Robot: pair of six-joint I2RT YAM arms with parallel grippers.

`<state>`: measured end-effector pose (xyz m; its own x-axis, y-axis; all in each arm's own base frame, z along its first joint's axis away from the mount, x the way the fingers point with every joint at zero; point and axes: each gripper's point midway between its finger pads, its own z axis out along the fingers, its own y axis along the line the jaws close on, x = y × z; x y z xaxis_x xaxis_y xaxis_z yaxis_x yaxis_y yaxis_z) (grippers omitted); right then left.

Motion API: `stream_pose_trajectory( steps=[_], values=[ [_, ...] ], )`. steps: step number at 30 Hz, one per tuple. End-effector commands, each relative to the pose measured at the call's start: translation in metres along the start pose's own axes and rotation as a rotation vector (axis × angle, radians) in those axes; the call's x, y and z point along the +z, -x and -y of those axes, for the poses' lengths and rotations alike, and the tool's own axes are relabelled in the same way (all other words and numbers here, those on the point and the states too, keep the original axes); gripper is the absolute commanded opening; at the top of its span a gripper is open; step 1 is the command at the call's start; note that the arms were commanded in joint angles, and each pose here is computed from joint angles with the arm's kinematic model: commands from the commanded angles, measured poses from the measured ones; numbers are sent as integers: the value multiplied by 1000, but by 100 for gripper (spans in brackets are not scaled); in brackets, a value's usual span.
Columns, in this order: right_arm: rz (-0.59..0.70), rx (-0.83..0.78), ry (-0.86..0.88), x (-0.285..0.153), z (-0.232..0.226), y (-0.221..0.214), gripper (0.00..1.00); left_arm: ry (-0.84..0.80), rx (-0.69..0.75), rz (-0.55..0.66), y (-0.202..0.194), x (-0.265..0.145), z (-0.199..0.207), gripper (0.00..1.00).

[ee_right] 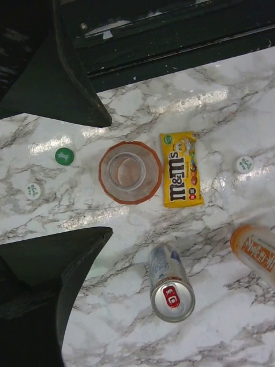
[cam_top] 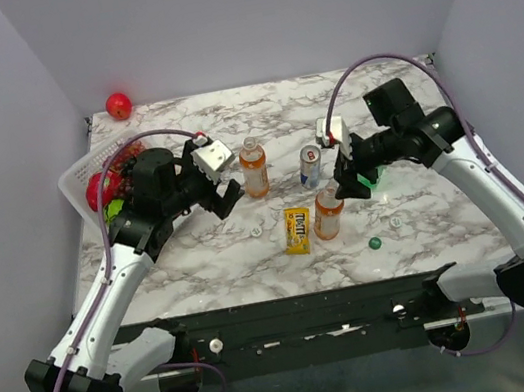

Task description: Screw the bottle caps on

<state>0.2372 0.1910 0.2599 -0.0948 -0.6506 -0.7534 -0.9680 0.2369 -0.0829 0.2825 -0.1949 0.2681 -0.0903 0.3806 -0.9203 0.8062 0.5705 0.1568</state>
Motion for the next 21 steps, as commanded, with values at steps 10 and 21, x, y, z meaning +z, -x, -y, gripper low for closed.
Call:
stream_pose_trajectory(
  steps=[10, 21],
  values=[
    [-5, -37, 89, 44, -9, -7, 72, -89, 63, -7, -11, 7, 23, 99],
    [-38, 5, 101, 56, -10, -22, 36, -149, 100, 25, -9, 17, 31, 99]
  ],
)
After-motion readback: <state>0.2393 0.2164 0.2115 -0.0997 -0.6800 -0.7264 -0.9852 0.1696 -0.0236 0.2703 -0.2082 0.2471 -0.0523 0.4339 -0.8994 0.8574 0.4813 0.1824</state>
